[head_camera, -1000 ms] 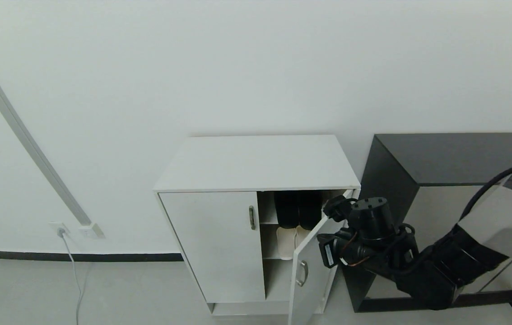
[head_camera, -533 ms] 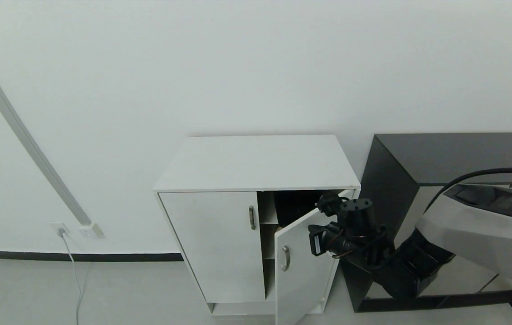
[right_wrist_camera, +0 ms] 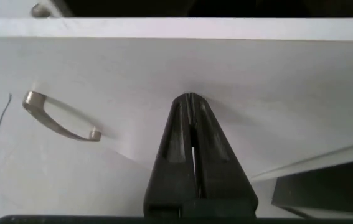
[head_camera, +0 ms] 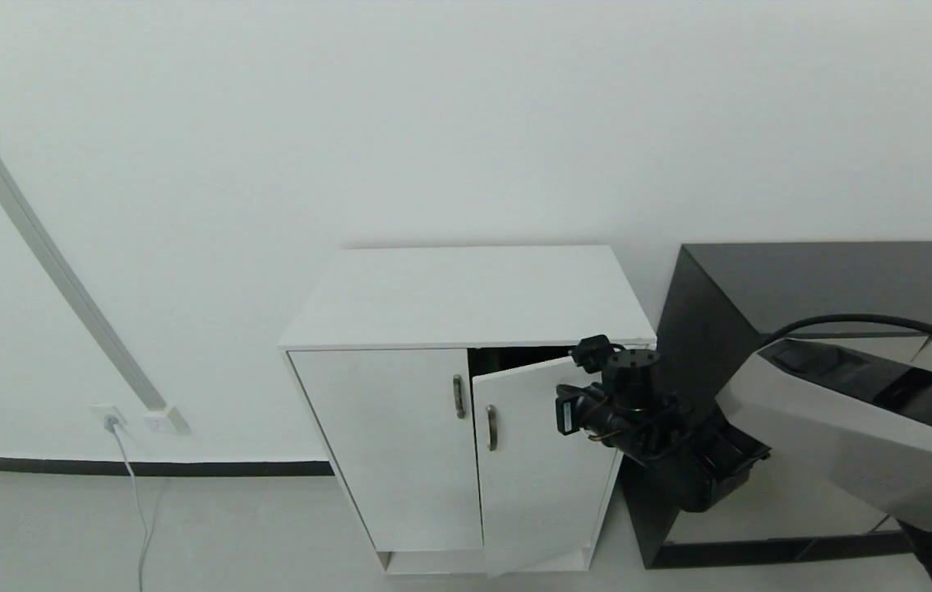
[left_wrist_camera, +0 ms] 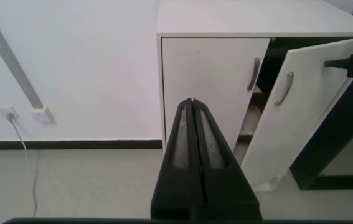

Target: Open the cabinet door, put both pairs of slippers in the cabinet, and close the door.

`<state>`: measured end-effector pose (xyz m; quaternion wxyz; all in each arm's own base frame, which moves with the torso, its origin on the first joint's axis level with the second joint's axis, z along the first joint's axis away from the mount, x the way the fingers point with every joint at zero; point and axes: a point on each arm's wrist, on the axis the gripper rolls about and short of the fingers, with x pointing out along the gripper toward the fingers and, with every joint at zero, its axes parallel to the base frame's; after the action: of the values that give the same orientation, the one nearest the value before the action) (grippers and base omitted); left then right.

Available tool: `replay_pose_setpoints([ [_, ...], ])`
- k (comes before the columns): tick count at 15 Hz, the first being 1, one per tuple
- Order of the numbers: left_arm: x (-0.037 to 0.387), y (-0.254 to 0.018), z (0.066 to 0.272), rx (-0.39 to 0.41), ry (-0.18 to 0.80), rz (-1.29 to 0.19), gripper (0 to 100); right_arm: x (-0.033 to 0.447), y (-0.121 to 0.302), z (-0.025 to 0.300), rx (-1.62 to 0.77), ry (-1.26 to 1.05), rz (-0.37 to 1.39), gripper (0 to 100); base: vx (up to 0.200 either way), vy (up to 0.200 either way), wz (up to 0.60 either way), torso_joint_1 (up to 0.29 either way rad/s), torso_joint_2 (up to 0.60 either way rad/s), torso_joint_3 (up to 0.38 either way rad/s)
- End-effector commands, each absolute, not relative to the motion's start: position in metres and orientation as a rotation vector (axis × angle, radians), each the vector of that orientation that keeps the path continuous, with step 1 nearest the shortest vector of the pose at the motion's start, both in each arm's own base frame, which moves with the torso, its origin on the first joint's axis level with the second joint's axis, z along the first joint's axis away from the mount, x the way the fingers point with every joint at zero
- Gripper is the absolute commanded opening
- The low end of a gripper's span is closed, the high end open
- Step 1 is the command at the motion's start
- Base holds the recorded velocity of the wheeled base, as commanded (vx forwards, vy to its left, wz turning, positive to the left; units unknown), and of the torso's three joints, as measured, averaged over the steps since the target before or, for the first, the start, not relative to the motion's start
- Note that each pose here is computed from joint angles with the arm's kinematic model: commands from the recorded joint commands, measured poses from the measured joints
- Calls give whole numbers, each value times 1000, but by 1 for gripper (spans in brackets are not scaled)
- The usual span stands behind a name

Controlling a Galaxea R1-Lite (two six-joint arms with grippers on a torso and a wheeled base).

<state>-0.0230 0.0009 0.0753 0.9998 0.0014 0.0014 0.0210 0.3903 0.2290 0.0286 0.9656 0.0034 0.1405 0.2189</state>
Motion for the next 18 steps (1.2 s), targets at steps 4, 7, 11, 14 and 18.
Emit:
replay_pose_setpoints([
  [4,-23,1,75,3,5,43,0,406,225,21,14,271,421,0,0,0,0,0,0,0],
  [7,-23,1,75,5,5,37,0,410,226,23,17,258,419,0,0,0,0,0,0,0],
  [11,-23,1,75,3,5,37,0,416,227,21,19,243,414,0,0,0,0,0,0,0],
  [14,-23,1,75,3,5,37,0,419,225,21,21,239,408,0,0,0,0,0,0,0],
  [18,-23,1,75,3,5,37,0,420,223,21,22,237,404,0,0,0,0,0,0,0],
])
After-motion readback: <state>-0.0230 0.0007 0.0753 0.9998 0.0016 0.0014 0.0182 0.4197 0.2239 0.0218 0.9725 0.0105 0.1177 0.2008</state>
